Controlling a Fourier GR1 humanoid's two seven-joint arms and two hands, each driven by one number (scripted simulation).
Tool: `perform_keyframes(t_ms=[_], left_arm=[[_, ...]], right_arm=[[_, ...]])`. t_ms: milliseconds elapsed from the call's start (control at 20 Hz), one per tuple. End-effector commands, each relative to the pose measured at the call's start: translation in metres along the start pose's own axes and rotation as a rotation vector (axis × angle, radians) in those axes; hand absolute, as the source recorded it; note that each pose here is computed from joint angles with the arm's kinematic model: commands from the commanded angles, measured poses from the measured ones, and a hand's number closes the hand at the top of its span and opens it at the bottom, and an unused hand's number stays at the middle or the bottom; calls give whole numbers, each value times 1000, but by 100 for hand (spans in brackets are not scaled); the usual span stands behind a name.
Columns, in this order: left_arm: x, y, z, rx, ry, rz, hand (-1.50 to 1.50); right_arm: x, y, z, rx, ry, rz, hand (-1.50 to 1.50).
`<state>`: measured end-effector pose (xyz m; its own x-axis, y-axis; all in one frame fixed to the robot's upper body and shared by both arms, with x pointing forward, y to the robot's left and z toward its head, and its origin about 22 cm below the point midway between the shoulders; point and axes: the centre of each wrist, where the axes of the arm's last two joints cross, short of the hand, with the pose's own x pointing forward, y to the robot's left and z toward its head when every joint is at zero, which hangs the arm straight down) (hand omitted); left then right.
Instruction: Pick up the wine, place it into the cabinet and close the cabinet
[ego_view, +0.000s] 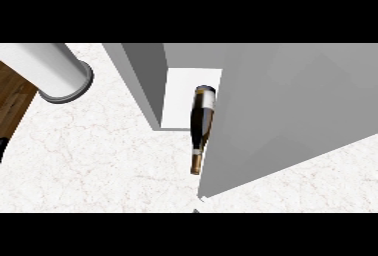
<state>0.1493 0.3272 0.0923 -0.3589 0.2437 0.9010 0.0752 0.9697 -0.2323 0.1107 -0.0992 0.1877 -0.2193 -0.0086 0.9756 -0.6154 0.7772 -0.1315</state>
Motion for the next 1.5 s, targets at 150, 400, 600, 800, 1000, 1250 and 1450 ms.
perform_keyframes(t_ms=[150,400,600,800,1000,1250,1450], left_arm=[[-2,-4,-9,-7,2,34,-150],[2,-17,-7,-24,9,53,-150],[1,-9,-16,-8,13,48,-150],[-9,-7,-16,2,-6,46,-150],[-8,1,-12,17,9,42,-150],[-11,-18,-16,14,-11,38,-150],[-13,-9,-19,38,-22,14,-150]], right_arm=[[8,33,-47,99,-41,-38,150],[16,27,-71,79,-76,-63,150],[29,26,-102,61,-85,-60,150],[36,11,-157,0,-100,-15,150],[52,11,-192,-47,-116,79,150],[45,-21,-237,-84,-109,161,150],[16,-49,-244,-105,-58,137,150]])
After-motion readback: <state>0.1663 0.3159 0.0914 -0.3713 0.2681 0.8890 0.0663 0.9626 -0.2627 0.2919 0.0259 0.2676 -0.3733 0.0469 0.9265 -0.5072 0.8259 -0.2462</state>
